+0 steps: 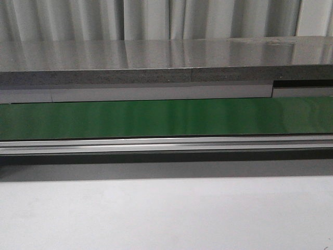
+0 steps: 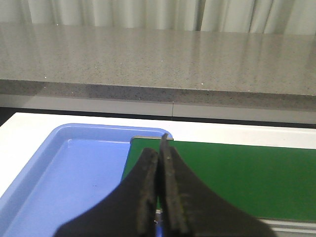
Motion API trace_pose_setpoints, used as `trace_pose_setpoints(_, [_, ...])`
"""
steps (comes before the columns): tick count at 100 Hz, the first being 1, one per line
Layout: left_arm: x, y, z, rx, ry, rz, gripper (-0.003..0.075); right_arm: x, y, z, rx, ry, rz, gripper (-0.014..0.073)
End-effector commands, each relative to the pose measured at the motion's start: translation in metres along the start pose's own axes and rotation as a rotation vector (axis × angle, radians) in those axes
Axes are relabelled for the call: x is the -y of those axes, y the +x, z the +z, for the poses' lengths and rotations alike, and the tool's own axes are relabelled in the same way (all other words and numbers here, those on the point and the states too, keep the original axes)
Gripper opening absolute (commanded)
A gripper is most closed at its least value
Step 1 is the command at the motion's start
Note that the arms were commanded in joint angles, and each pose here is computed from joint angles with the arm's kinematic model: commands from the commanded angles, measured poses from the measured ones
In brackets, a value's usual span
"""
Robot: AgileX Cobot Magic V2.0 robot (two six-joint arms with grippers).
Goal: Move button from left to right
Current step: 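Lift the button with the right gripper and move it over the green tray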
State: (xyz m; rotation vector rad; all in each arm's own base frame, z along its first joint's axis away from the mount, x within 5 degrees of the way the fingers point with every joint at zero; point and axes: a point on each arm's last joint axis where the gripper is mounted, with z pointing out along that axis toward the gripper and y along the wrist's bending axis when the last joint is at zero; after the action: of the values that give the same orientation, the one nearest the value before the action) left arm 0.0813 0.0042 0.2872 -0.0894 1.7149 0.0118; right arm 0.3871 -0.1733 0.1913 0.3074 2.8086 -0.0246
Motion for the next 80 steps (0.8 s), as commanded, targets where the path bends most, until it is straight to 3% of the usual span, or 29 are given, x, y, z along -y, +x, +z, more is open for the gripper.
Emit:
trace_pose_setpoints(1, [-0.001, -0.016, -0.002, 0.096, -0.008, -0.018, -0.0020, 0.002, -0.012, -0.032, 0.113, 0.023, -0.008, 0.0440])
trace_pose_setpoints(12, [-0.001, -0.016, -0.002, 0.096, -0.008, -0.018, -0.0020, 0.003, -0.013, -0.032, 0.118, 0.028, -0.011, 0.0513])
trace_pose_setpoints(47, [-0.001, -0.016, -0.002, 0.096, -0.008, -0.018, -0.0020, 0.005, -0.018, -0.041, 0.144, 0.053, -0.009, 0.0510])
trace_pose_setpoints(80, [-0.001, -0.016, -0.002, 0.096, -0.008, -0.018, -0.0020, -0.016, -0.032, -0.089, 0.321, -0.009, 0.014, 0.0510])
